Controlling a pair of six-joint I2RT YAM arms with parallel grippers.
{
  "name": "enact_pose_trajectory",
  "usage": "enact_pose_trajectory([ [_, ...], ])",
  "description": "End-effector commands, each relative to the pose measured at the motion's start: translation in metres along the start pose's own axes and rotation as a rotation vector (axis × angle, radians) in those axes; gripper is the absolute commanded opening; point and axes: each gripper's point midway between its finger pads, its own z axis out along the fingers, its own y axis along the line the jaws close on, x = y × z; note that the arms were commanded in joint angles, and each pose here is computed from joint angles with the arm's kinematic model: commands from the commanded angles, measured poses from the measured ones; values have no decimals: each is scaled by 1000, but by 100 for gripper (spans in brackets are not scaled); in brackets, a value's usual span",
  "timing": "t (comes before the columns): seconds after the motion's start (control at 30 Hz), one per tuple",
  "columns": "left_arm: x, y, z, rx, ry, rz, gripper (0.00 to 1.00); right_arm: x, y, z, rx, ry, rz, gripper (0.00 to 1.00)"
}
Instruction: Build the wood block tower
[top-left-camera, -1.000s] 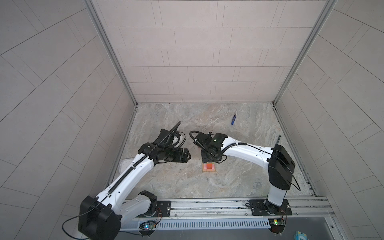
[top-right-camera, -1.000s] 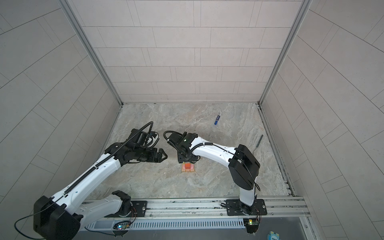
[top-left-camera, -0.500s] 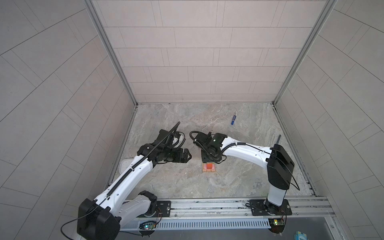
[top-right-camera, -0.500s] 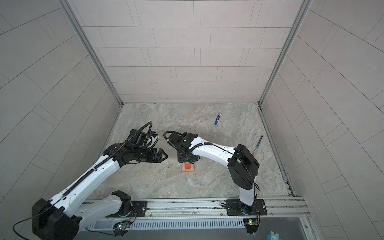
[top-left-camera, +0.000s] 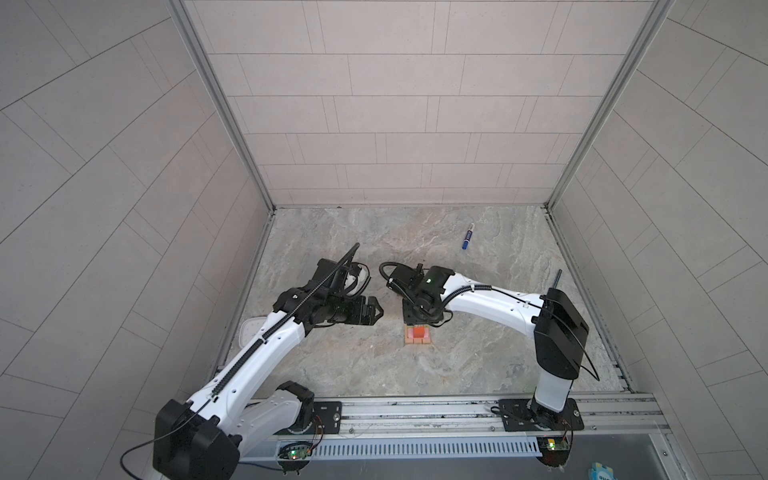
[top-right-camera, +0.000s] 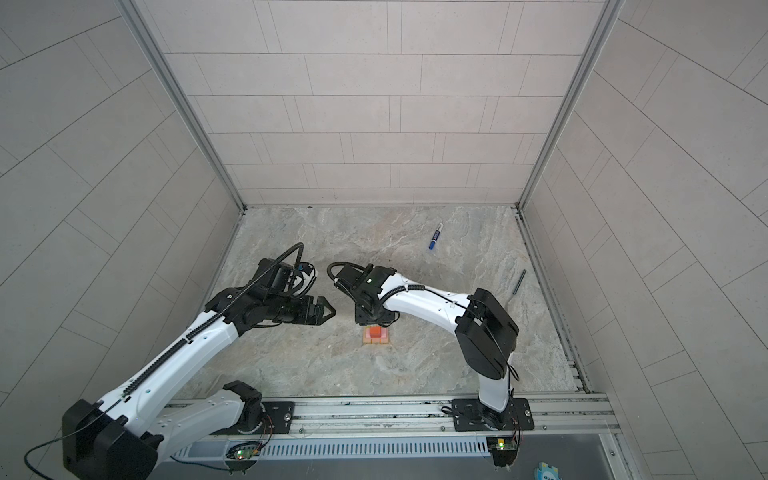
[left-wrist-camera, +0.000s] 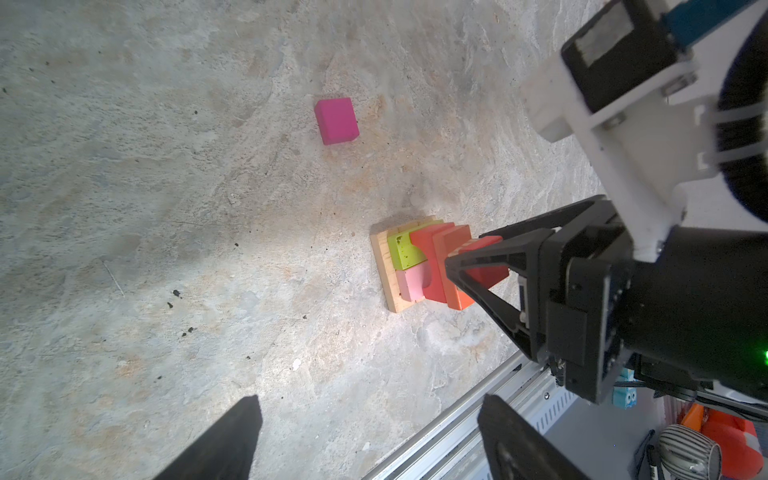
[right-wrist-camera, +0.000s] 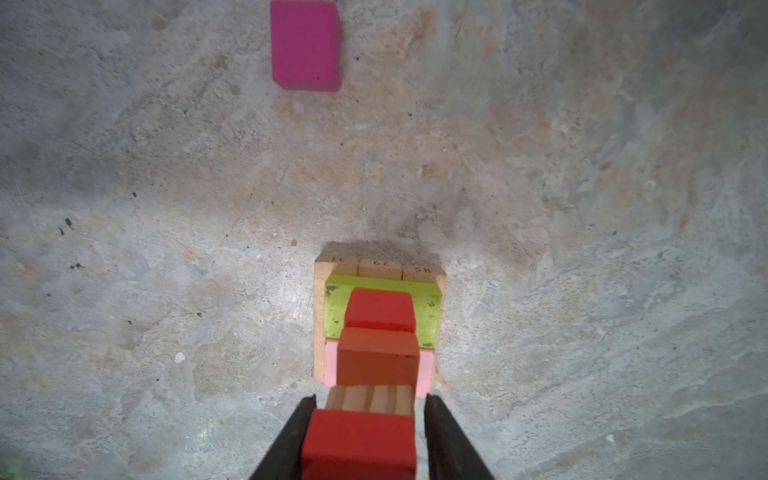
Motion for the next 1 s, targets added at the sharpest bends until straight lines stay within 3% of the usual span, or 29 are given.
enact_pose_trajectory([
  [0.0,2,0,-2,10,-7,-2,89,5,-5,3,35,10,14,43],
  [0.97,2,0,-2,9,-10,-1,89,4,-7,2,36,-3,21,34],
])
